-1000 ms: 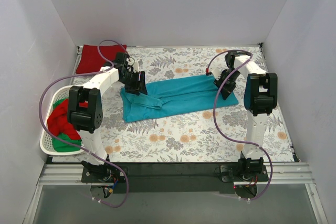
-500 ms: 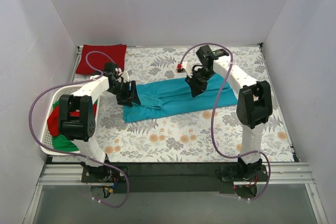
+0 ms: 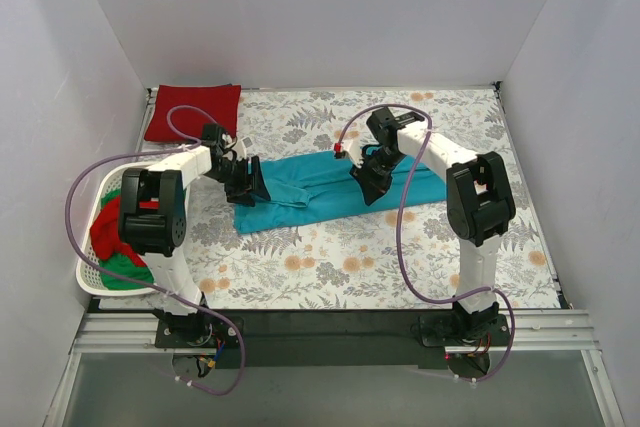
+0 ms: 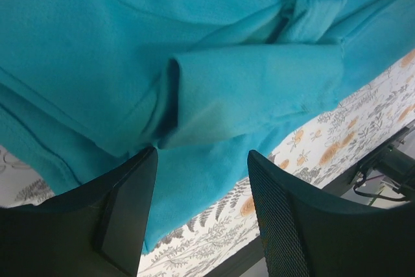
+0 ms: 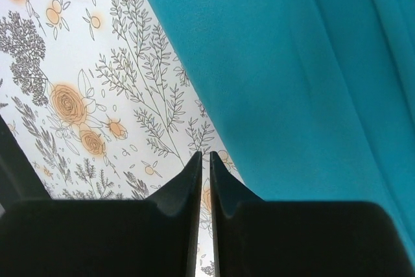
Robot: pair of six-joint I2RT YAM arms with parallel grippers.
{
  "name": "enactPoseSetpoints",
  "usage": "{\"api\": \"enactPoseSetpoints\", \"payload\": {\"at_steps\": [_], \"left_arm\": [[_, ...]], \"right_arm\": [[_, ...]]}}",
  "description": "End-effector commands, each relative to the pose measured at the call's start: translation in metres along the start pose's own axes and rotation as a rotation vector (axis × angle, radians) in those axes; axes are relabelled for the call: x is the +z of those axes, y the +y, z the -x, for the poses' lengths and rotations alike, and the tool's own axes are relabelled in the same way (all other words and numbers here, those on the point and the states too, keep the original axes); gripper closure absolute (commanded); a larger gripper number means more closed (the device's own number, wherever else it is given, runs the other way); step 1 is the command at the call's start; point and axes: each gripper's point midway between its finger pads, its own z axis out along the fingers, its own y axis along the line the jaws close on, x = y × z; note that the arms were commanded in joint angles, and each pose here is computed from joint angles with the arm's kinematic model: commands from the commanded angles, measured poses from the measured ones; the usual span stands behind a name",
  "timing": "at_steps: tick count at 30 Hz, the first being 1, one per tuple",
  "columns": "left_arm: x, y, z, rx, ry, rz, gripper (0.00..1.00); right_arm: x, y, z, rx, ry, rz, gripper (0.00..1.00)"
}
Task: Fold and stack the t-shirts
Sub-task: Fold the tshirt
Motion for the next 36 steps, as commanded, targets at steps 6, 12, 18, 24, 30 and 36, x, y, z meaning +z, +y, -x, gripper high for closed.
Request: {"api": "enactPoseSetpoints", "payload": {"at_steps": [6, 12, 18, 24, 30, 36], "left_arm": [[-0.006, -0.025, 0.04, 0.058, -0.09, -0.093, 0.43], [-0.015, -0.048, 0.049, 0.095, -0.116, -0.173, 0.43], [-0.006, -0.053, 0.061, 0.063, -0.113, -0.22, 0.43], [-0.001, -0.063, 0.092, 0.039, -0.134, -0.269, 0.43], [0.008, -0.067, 0.104, -0.041, -0.103, -0.311, 0.43], [0.004, -0.063, 0.106, -0.091, -0.12, -0.301, 0.42]], "right_arm": [[-0.019, -0.006, -0.005, 0.005, -0.019, -0.06, 0.87], [-0.02, -0.009, -0.009, 0.018, -0.016, -0.063, 0.86], [-0.022, -0.016, -0.014, 0.035, -0.01, -0.073, 0.87], [-0.026, -0.019, -0.019, 0.047, -0.007, -0.083, 0.87], [-0.027, -0.021, -0.025, 0.052, 0.005, -0.089, 0.87], [-0.028, -0.02, -0.031, 0.053, 0.018, -0.096, 0.87]]}}
